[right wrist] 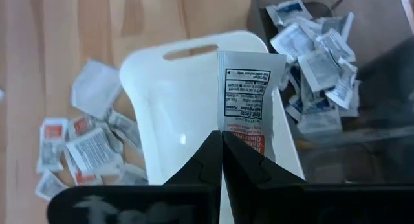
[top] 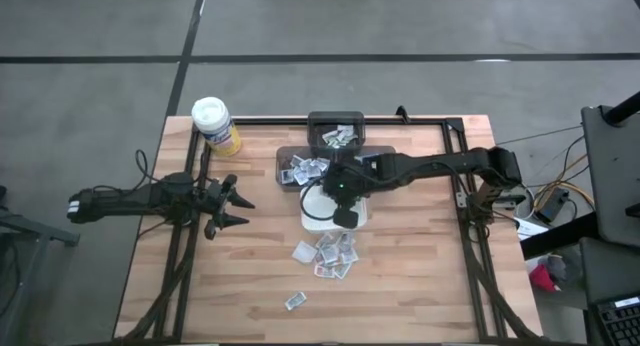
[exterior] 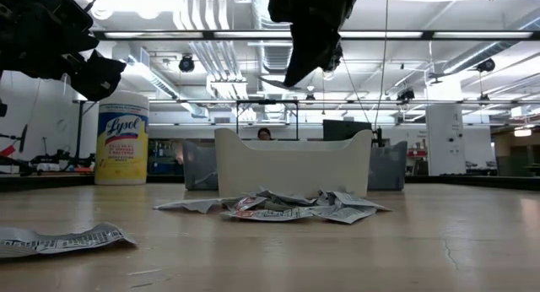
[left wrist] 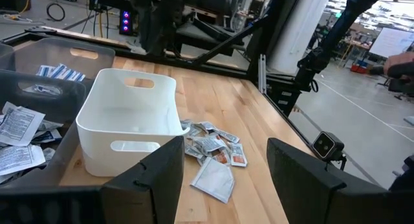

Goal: Pick & Place First Aid Supplies
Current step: Put the ointment pack into the white bin

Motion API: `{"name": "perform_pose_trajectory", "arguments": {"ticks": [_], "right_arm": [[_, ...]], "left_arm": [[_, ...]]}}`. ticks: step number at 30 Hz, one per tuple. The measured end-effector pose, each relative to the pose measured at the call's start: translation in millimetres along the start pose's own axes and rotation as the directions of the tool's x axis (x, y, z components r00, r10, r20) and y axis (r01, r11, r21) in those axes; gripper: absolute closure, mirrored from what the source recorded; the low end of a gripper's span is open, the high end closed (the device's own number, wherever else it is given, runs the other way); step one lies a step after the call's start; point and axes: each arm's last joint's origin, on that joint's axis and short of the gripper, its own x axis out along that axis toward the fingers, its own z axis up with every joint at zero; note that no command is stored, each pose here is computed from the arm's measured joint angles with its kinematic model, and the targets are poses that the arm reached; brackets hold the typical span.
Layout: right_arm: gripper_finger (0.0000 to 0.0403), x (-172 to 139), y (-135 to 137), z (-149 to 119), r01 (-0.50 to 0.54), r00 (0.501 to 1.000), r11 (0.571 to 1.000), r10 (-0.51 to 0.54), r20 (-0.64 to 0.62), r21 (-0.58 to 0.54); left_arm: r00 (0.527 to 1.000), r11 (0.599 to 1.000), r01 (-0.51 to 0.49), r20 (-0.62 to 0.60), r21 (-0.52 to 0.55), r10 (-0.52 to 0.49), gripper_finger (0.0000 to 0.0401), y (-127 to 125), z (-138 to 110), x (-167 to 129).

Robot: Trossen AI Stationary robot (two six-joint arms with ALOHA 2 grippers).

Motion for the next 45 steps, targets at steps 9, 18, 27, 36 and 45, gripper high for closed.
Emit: {"name": "perform_pose_trajectory", "arguments": {"ticks": [9,18,27,36,45], "right_arm": [[0.0395,-12.9,-14.1,1.4,-0.051,0.994,0.998,0.048,-0.095,-0.027],[0.0395,-18.8,-26.0,1.4,-0.226,0.962,0.973,0.229,-0.148,0.039],[0.0395,9.8,-30.3,-1.0,-0.281,0.935,0.960,0.277,-0.221,0.014],[0.0395,60.4,-39.4,-10.2,-0.316,0.895,0.949,0.293,-0.336,-0.016],[0.0395,93.7,-43.3,-20.3,-0.321,0.864,0.947,0.291,-0.412,-0.004]], "left_arm": [[1.000,1.000,-0.006,0.001,0.000,0.006,0.0185,0.1,0.0,0.0],[1.000,1.000,-0.007,0.002,0.000,0.007,0.0185,0.2,0.0,0.0],[1.000,1.000,-0.008,0.002,-0.013,0.008,0.0185,0.2,0.0,0.0],[1.000,1.000,-0.008,0.001,-0.022,0.008,0.0185,0.2,0.0,0.0],[1.000,1.000,-0.008,0.001,-0.028,0.008,0.0185,0.2,0.0,0.0]]}}
